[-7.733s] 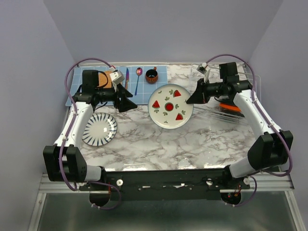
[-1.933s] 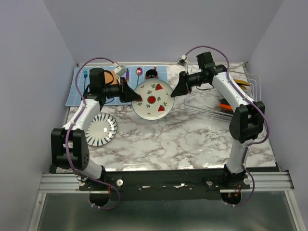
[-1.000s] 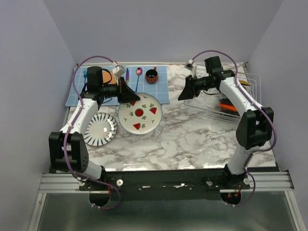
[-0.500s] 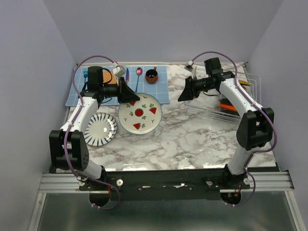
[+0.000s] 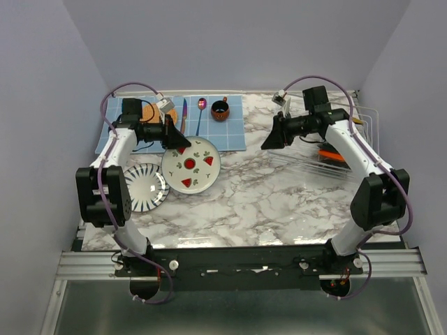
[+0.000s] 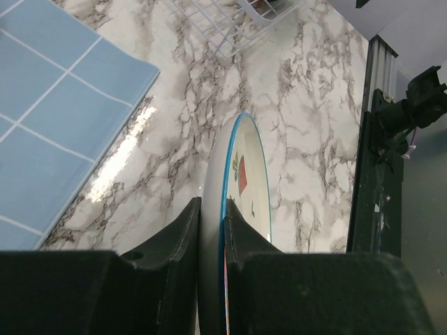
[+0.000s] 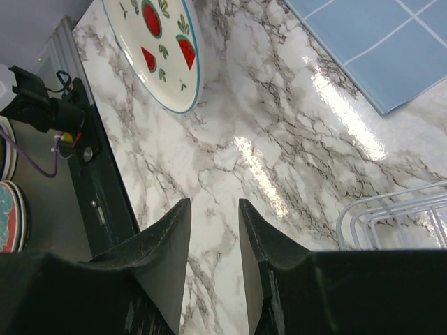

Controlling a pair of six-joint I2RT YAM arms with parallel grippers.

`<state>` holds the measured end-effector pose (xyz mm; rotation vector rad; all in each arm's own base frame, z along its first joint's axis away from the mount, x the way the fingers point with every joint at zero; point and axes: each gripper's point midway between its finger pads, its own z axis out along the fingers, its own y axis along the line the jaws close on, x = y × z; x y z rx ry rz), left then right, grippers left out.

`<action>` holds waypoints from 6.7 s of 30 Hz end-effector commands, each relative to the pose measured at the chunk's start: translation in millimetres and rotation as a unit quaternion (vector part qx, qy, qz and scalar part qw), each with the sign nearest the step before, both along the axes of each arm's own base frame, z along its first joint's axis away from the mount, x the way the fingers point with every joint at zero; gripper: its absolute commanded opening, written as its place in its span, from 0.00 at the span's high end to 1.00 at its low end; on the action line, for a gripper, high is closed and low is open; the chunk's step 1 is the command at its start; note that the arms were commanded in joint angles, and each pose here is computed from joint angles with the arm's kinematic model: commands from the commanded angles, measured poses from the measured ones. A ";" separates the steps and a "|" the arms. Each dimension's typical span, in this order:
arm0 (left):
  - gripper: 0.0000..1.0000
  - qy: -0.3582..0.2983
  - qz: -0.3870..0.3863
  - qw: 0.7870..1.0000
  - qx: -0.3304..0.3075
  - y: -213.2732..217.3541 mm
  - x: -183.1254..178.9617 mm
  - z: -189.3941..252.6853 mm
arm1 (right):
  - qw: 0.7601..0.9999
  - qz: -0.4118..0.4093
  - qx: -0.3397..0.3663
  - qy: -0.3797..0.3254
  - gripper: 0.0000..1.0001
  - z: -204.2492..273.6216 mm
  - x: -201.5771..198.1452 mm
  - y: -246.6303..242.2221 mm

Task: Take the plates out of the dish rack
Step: Place the plate at the center of the board.

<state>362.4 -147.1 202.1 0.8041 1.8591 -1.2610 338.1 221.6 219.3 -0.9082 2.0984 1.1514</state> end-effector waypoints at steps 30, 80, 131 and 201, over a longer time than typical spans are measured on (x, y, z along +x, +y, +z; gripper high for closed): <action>1.00 0.006 0.028 1.000 -0.013 98.0 -11.8 7.8 | 1.000 0.005 0.006 0.005 0.59 -15.7 -17.0 -0.8; 1.00 0.028 0.065 0.997 0.032 128.9 -21.1 7.6 | 1.000 0.008 -0.001 0.017 0.59 -30.5 -18.8 -1.0; 1.00 -0.029 0.143 0.988 0.058 109.2 5.2 60.8 | 1.000 0.013 0.001 0.020 0.59 -32.0 -21.7 0.4; 1.00 0.068 0.185 0.965 0.171 203.0 -16.9 -97.7 | 1.000 0.014 -0.004 0.022 0.59 -36.1 -21.9 -0.6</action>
